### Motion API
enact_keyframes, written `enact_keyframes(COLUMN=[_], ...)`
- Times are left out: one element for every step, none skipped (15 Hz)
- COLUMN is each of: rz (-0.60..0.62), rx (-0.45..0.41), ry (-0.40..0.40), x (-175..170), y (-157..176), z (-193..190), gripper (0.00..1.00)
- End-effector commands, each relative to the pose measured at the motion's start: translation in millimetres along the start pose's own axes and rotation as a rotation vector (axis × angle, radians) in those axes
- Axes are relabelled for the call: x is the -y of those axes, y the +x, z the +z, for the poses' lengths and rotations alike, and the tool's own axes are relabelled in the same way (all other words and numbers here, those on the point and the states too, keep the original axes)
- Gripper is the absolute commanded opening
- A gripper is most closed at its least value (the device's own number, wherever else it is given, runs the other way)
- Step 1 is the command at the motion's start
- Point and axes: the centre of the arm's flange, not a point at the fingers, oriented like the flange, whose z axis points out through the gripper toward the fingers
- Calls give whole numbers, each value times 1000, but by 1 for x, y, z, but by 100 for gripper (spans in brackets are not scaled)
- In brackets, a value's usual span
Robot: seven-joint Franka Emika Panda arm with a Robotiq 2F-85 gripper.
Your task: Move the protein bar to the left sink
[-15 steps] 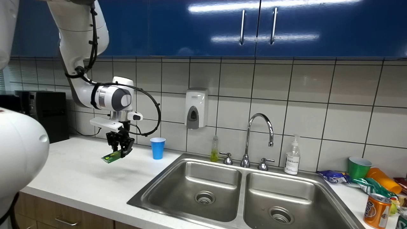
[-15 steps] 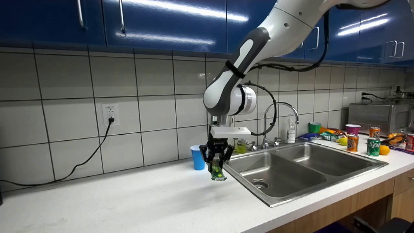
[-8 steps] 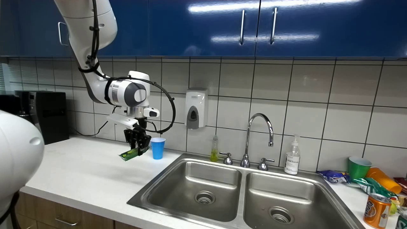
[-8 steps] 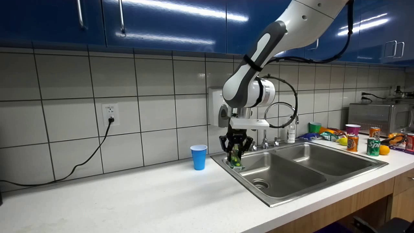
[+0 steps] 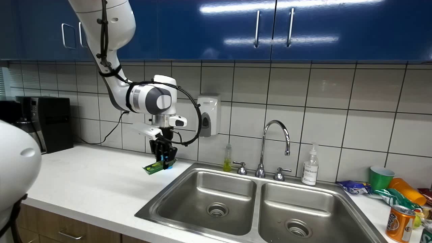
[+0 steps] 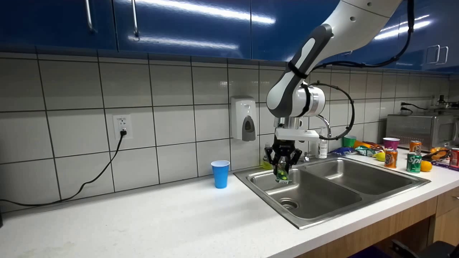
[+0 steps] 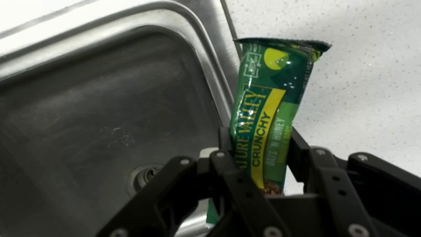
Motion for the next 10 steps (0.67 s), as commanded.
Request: enact_keyframes(rz=[42, 56, 69, 81, 90, 97, 103, 109, 114, 118], rx=[-11, -9, -10, -9, -9, -9, -10, -8, -10, -11], ry=[-1, -5, -9, -12, -14, -16, -21, -23, -25, -27], x=[-40, -49, -58, -67, -73, -80, -86, -90, -94, -98], y=[3, 6, 8, 11, 13, 16, 19, 21, 23, 25], z=[-4, -2, 0, 2, 4, 7, 11, 15, 20, 25], gripper=[18, 18, 18, 18, 18, 18, 18, 18, 18, 18])
